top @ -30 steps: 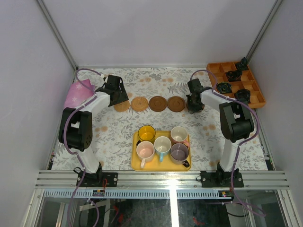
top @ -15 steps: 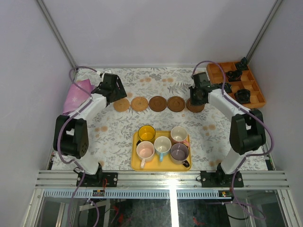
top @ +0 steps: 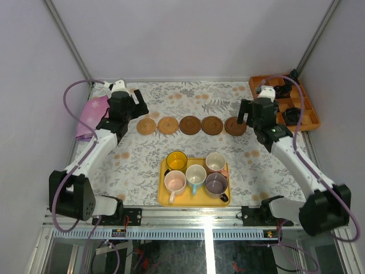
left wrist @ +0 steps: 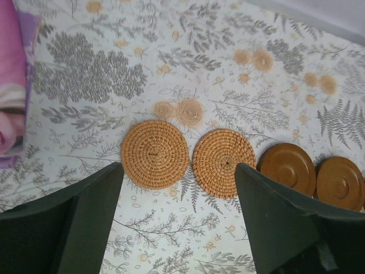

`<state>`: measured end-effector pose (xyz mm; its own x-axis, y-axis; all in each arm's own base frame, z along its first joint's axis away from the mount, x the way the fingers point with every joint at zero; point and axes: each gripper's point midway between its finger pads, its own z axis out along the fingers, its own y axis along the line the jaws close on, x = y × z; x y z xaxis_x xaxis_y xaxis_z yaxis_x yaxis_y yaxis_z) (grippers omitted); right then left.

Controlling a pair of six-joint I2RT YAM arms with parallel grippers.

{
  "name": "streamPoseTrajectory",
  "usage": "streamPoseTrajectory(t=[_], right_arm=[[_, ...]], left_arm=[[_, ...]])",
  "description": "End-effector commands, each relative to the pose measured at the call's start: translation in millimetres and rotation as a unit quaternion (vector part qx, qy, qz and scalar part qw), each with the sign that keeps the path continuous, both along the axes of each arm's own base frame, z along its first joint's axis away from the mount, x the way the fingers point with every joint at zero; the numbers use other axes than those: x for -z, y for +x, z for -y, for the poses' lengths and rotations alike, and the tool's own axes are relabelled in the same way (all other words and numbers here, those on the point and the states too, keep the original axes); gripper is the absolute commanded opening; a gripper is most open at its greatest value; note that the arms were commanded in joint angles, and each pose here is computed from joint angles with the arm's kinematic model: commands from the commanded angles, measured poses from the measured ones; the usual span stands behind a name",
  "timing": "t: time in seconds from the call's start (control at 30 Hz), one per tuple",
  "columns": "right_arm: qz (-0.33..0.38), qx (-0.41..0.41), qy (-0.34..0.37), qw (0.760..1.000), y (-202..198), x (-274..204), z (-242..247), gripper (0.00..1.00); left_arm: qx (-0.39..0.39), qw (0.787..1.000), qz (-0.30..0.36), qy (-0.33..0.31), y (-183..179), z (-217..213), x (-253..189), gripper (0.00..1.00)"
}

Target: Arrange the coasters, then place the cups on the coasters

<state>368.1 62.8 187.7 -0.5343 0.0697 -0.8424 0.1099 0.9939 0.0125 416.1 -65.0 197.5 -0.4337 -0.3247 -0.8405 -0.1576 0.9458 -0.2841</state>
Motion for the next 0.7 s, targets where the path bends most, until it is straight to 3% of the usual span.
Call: streamPoseTrajectory(t=[0.0,0.07,0.33,0.67], right_arm=[[0.166,0.108,-0.019,0.980,-1.2,-71.7,45.5,0.99],[0.168,0.098,-0.036,0.980,-3.8,-76.1,46.9,0.99],[0.062,0.028,-0.013,0.998,-17.5,-40.5,21.4,0.99],[-0.082,-0.124,0.096,0.984,-69.0,27.4,-40.9,0.77]], left_arm=[[0.009,0.994,0.111,0.007,-0.3,-4.6,-52.1,0.91],[0.008,0.992,0.125,0.007,-3.0,-5.9,-58.5,1.00],[-0.006,0.994,0.103,-0.042,-4.5,0.0,-48.5,1.00],[0.035,0.990,0.111,-0.078,-10.7,17.8,-45.8,1.00]])
